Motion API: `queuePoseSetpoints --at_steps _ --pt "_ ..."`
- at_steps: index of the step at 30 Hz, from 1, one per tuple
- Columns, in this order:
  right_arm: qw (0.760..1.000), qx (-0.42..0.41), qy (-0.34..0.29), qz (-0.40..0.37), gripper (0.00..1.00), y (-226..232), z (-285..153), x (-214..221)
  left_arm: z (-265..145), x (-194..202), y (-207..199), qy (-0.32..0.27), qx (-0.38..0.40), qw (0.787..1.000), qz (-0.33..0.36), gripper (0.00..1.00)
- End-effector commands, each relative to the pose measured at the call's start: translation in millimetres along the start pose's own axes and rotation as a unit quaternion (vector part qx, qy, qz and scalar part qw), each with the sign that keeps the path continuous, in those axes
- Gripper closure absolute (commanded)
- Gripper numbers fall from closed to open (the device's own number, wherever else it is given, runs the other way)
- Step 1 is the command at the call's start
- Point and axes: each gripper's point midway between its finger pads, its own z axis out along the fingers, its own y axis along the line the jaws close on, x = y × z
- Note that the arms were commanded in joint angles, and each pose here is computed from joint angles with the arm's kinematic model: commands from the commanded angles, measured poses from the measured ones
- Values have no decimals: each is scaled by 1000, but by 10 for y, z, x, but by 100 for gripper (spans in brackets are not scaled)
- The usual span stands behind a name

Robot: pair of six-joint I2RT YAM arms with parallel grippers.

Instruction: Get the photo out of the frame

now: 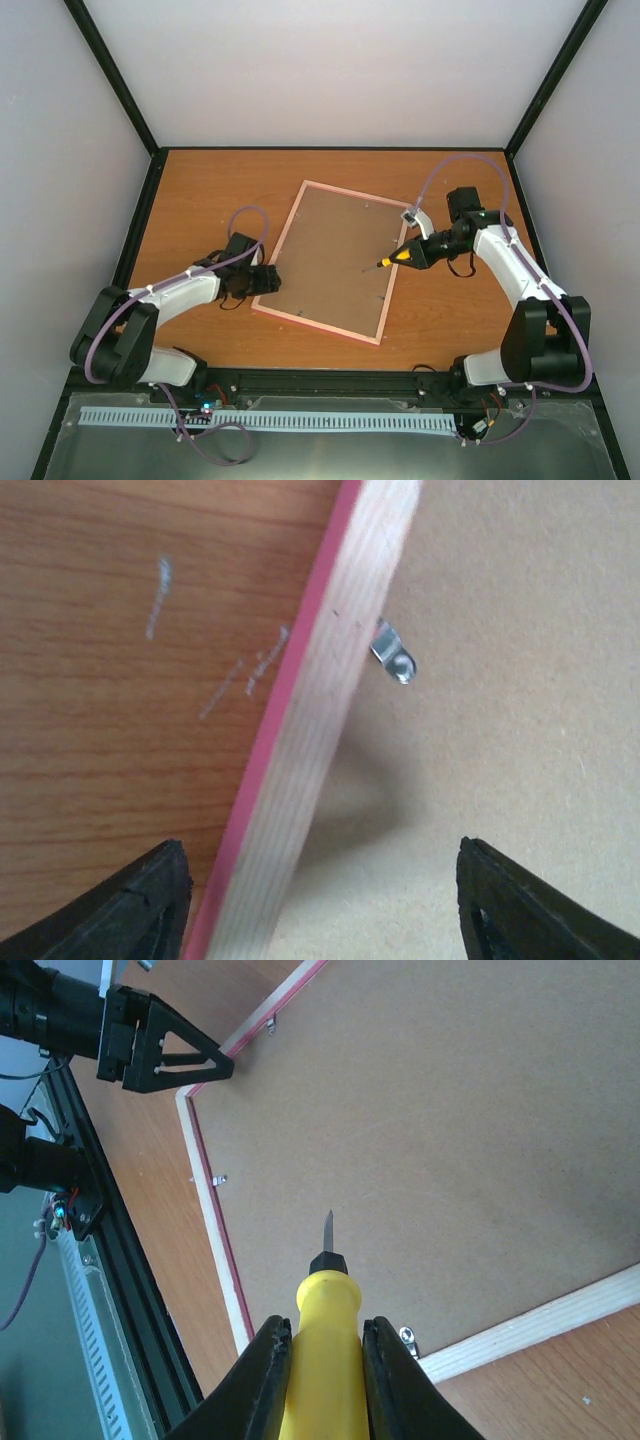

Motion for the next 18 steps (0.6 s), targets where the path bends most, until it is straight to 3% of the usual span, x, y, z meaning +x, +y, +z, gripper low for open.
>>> queuePoseSetpoints --at_steps 1,7,12,18 --pt "1000 -3 -13 -14 97 4 -32 -131 -23 59 -253 -9 37 999 29 31" --pt "999 13 -15 -33 97 -12 -92 -238 40 325 -528 -1 48 997 64 56" --pt "999 18 -8 -37 97 -34 -62 -281 101 441 -509 -4 10 999 48 66" --pt "998 19 4 -56 97 47 54 -311 268 614 -522 24 -9 996 85 72"
